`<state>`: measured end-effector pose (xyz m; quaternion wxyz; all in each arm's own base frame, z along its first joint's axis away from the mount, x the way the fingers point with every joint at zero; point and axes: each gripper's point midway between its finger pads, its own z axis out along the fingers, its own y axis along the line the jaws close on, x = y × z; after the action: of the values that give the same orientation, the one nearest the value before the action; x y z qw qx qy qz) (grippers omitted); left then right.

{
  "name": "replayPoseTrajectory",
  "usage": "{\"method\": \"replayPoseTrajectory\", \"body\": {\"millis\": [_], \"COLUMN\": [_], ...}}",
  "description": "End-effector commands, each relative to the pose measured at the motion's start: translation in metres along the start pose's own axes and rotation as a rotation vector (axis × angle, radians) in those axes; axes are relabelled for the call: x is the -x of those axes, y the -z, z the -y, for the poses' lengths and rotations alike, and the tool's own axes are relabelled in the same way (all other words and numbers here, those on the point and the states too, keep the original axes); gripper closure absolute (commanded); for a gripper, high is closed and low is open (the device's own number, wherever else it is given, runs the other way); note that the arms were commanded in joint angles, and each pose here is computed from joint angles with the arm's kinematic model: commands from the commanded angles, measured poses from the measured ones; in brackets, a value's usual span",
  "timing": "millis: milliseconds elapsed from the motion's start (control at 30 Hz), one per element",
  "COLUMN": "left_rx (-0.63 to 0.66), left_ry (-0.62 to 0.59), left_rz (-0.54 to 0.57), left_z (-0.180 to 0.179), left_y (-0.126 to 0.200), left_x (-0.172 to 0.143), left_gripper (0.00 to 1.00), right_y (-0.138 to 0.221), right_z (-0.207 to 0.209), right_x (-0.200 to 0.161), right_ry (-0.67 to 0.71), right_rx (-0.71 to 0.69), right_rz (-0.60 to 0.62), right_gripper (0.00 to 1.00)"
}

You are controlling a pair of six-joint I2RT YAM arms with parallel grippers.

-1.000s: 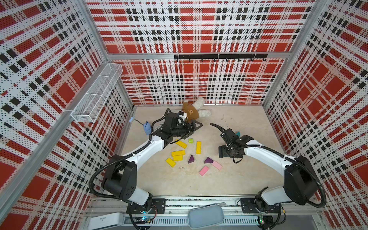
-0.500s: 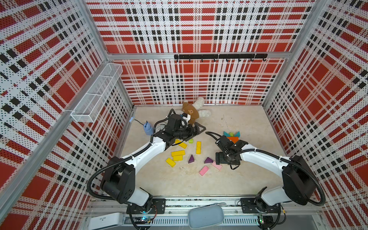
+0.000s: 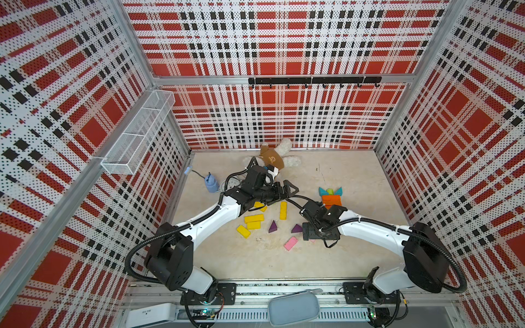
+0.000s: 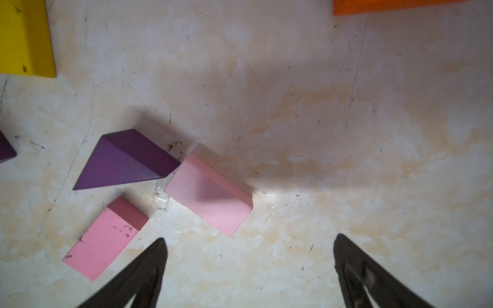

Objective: Assemble a carrot with building blocks
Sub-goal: Pick up the building block from the center of the board.

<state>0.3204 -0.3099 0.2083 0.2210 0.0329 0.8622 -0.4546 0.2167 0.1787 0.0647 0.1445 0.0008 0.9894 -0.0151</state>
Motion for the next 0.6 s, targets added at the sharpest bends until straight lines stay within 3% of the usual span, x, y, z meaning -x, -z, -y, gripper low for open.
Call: {"method": "replayPoseTrajectory", "body": {"millis": [0,200,567], "left_rx": [0.029,0.011,0.029], "left_ry": [-0.012,-0.006,0.000], "left_rz": [-0.004,-0.029,0.009], "left_z": [-0.003,0.003,0.000], "left_y": [-0.006,-0.009,-0.004], "left_x": [0.003,-0.005,-0.002], "left_gripper": [0.00,0.01,0.01], "right_y": [0.013,0.001,-0.024], "right_z": [0.002,-0.001,-0.041], "right_x": [0.014,0.023,0.028], "right_ry": [-0.024,0.029,0.047], "right_rx": [-0.005,-0.047,0.059], "right_rz": [0.075,0.090,0.048], "right_gripper": [0.00,0.00,0.00]}}
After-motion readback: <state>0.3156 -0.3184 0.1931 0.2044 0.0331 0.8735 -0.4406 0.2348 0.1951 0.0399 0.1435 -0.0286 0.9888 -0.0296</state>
